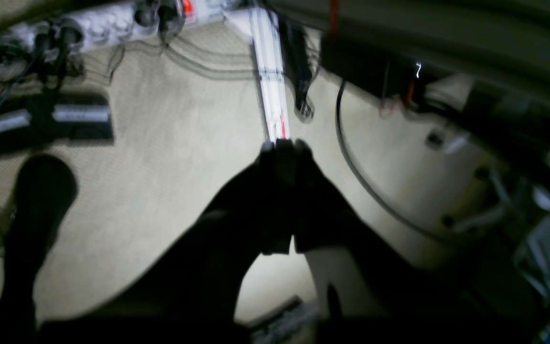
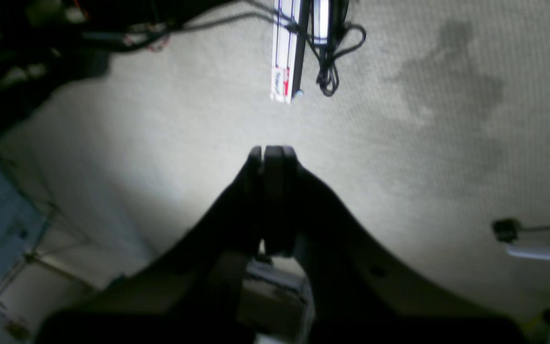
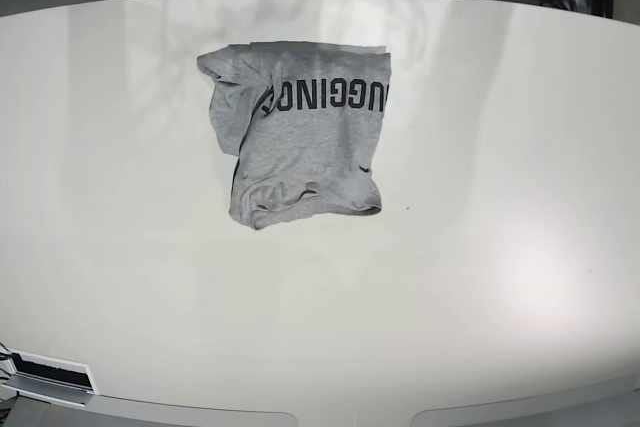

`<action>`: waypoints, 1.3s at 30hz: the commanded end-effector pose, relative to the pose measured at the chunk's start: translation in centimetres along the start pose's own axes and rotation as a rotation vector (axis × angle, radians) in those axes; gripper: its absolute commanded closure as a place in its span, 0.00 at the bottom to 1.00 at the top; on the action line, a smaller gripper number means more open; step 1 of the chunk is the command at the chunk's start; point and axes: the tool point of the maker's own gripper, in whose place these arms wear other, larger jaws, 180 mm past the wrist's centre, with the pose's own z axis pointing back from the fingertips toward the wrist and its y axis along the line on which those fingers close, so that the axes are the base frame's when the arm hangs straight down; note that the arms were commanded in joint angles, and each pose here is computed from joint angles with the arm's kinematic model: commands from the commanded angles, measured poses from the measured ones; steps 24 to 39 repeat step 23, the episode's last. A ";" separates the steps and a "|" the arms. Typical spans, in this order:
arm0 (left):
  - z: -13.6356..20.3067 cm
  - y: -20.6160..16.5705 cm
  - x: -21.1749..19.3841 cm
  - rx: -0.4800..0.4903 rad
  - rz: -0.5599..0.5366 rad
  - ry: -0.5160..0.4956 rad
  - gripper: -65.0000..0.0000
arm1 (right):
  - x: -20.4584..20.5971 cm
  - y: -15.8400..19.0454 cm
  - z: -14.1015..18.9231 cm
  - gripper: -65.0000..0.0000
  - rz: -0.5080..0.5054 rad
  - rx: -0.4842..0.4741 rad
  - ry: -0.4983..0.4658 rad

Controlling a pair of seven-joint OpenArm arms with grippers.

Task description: Layout the t-shirt on the table in an organized manner, then fold the t-shirt properly

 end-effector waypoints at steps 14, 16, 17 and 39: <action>-2.8 1.0 7.1 0.175 0.053 -0.216 1.00 | 11.1 2.2 -1.2 1.00 0.118 -0.111 -0.136; -3.0 0.7 8.2 0.182 0.028 -0.222 1.00 | 11.5 1.9 -1.0 1.00 0.114 -0.122 -0.143; -3.1 0.5 8.7 0.179 0.012 -0.223 1.00 | 11.6 1.8 -1.0 1.00 0.113 -0.127 -0.145; -3.3 -0.2 8.9 0.168 -0.013 -0.233 1.00 | 12.0 1.9 -0.9 1.00 0.118 -0.121 -0.151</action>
